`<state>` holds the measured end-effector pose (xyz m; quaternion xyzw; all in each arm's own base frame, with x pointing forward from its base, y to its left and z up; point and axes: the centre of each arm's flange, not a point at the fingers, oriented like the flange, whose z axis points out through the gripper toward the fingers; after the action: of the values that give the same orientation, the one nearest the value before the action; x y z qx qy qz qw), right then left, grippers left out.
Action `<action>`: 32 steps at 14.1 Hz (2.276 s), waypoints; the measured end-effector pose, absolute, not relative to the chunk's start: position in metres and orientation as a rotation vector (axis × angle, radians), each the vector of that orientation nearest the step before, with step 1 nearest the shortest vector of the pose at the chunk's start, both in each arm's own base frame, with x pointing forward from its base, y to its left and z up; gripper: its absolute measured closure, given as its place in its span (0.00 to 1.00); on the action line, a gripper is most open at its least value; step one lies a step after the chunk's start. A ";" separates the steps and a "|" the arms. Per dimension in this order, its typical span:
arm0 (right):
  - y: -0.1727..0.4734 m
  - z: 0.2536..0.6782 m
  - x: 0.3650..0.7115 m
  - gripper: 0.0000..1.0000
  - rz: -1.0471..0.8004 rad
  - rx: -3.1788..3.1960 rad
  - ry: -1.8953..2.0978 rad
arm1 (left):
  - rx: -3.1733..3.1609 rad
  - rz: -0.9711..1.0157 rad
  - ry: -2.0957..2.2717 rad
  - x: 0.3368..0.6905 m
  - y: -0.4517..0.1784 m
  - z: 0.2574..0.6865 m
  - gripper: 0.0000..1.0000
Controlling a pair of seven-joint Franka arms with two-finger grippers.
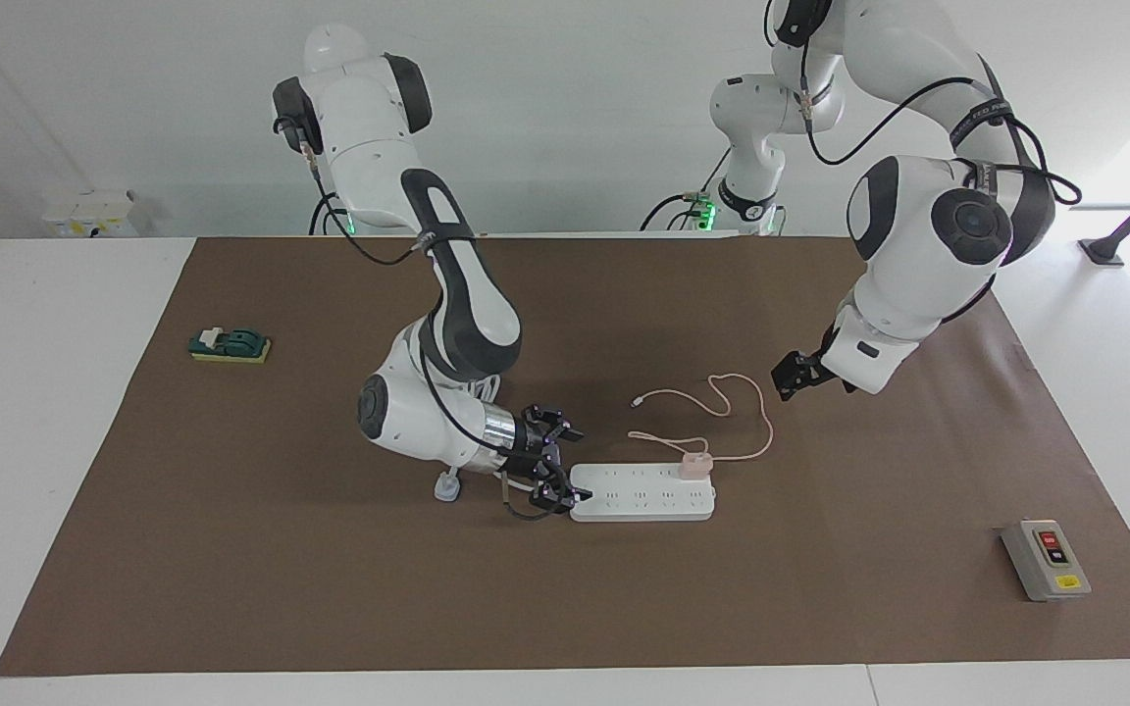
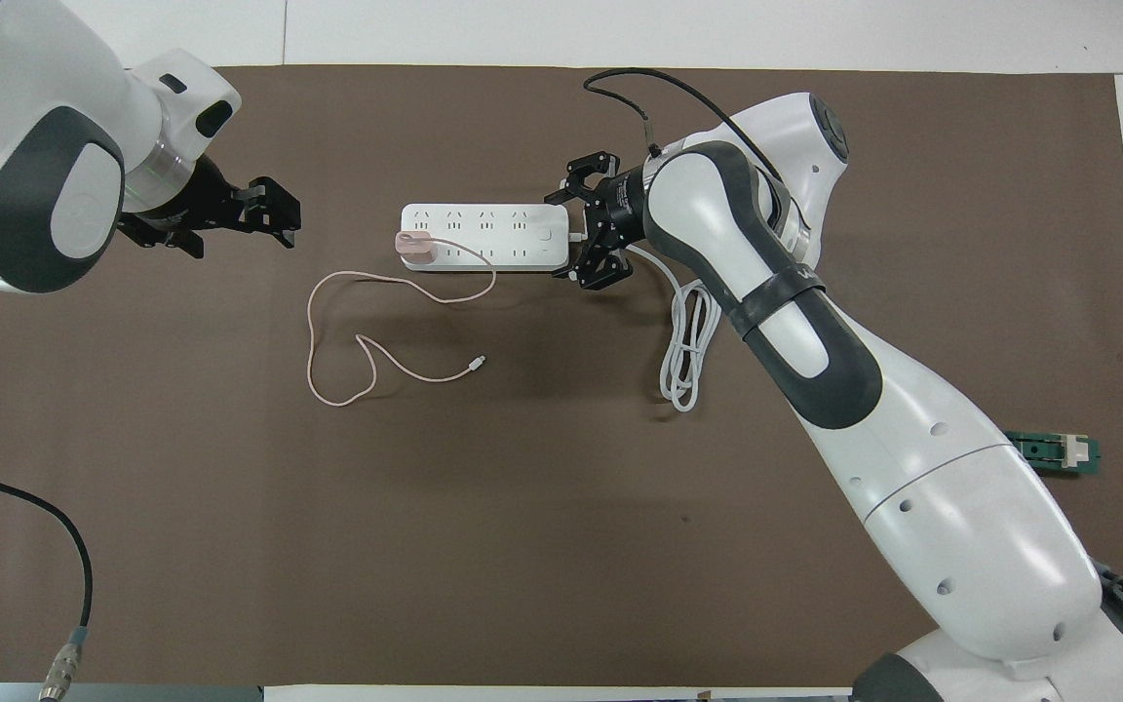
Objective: Unplug charger and place it aside
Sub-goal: 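Hold the strip with the right gripper while the left gripper reaches the charger, then grasp the pink charger with the left gripper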
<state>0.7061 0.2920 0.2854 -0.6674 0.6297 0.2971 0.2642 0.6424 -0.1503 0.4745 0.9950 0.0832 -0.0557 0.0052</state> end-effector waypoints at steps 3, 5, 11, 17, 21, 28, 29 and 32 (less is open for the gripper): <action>0.296 0.277 0.715 0.00 0.799 -1.797 1.691 | 3.086 -0.177 0.506 0.644 -0.160 0.467 0.00; 0.300 0.275 0.719 0.00 0.795 -1.798 1.680 | 3.073 -0.159 0.576 0.644 -0.161 0.474 0.00; 0.303 0.263 0.719 0.00 0.791 -1.829 1.649 | 2.948 -0.084 0.995 0.642 -0.197 0.475 0.00; 0.303 0.251 0.717 0.00 0.776 -1.872 1.596 | 2.685 0.021 1.476 0.653 -0.206 0.476 0.00; 0.310 0.249 0.715 0.00 0.760 -1.901 1.555 | 2.426 0.176 1.906 0.663 -0.238 0.432 0.00; 0.309 0.246 0.714 0.00 0.733 -1.933 1.505 | 2.276 0.122 2.152 0.665 -0.265 0.364 0.00; 0.309 0.246 0.714 0.00 0.735 -1.934 1.504 | 2.269 0.103 2.158 0.664 -0.269 0.361 0.00; 0.305 0.245 0.715 0.00 0.733 -1.942 1.497 | 2.253 0.050 2.158 0.660 -0.282 0.351 0.00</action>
<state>0.7151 0.3052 0.2454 -0.7268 0.5605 0.2743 0.2871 0.6599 -0.2819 0.3514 0.7221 0.6915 0.0160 0.0108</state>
